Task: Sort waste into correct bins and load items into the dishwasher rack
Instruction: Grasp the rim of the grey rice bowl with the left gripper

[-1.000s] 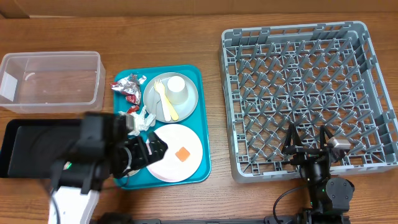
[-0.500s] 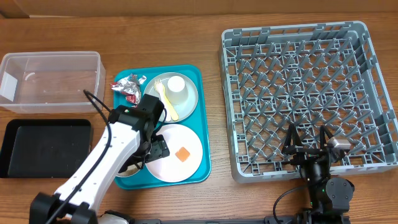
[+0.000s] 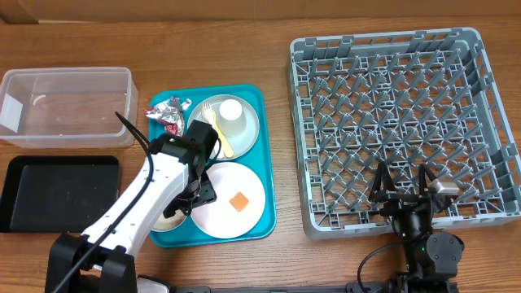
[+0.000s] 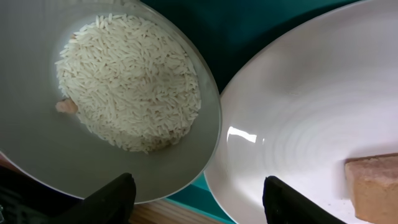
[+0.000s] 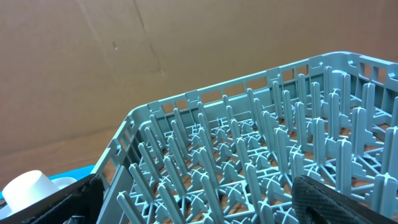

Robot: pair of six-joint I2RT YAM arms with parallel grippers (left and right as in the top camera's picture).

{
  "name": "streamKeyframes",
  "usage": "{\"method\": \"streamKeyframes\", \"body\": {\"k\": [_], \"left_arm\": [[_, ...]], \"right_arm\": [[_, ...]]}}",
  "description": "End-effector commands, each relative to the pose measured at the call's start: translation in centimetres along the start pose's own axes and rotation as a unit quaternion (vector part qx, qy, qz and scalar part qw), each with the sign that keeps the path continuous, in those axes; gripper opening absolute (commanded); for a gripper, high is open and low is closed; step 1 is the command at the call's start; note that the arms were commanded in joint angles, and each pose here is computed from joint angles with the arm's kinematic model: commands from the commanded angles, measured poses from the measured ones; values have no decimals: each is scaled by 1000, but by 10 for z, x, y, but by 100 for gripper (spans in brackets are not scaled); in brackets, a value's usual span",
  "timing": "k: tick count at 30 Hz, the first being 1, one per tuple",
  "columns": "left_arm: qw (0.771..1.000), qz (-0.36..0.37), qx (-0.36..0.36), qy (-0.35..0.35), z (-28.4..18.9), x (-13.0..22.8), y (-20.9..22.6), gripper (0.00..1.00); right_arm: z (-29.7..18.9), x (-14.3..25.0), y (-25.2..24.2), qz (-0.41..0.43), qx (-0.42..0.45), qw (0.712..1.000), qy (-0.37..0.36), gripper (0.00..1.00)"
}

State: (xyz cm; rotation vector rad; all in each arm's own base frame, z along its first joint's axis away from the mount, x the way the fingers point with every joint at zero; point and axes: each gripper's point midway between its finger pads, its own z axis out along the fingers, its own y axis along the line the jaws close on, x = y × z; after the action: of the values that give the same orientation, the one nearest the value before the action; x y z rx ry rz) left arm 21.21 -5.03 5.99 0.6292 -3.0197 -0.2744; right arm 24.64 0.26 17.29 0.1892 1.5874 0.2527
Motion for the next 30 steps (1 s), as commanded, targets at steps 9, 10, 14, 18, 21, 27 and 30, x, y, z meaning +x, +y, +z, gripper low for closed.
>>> {"method": "streamKeyframes", "body": {"k": [9, 10, 14, 18, 21, 27, 30], "left_arm": [[1000, 0, -10, 5, 22, 8, 3, 73], [1000, 0, -11, 6, 23, 9, 4, 73], [1000, 9, -4, -8, 23, 3, 0, 74], [999, 23, 7, -21, 24, -3, -5, 68], [999, 26, 5, -22, 28, -2, -4, 68], [998, 42, 9, -40, 31, -9, -7, 59], [998, 45, 8, -40, 31, -9, -7, 49]], "right_arm": [[1, 3, -4, -3, 7, 1000, 1, 100], [1, 3, -4, -3, 7, 1000, 1, 100], [1, 3, -4, -3, 7, 1000, 1, 100], [1, 3, -4, -3, 7, 1000, 1, 100], [1, 3, -4, -3, 7, 1000, 1, 100], [1, 3, -4, -3, 7, 1000, 1, 100], [1, 3, -4, -3, 7, 1000, 1, 100]]}}
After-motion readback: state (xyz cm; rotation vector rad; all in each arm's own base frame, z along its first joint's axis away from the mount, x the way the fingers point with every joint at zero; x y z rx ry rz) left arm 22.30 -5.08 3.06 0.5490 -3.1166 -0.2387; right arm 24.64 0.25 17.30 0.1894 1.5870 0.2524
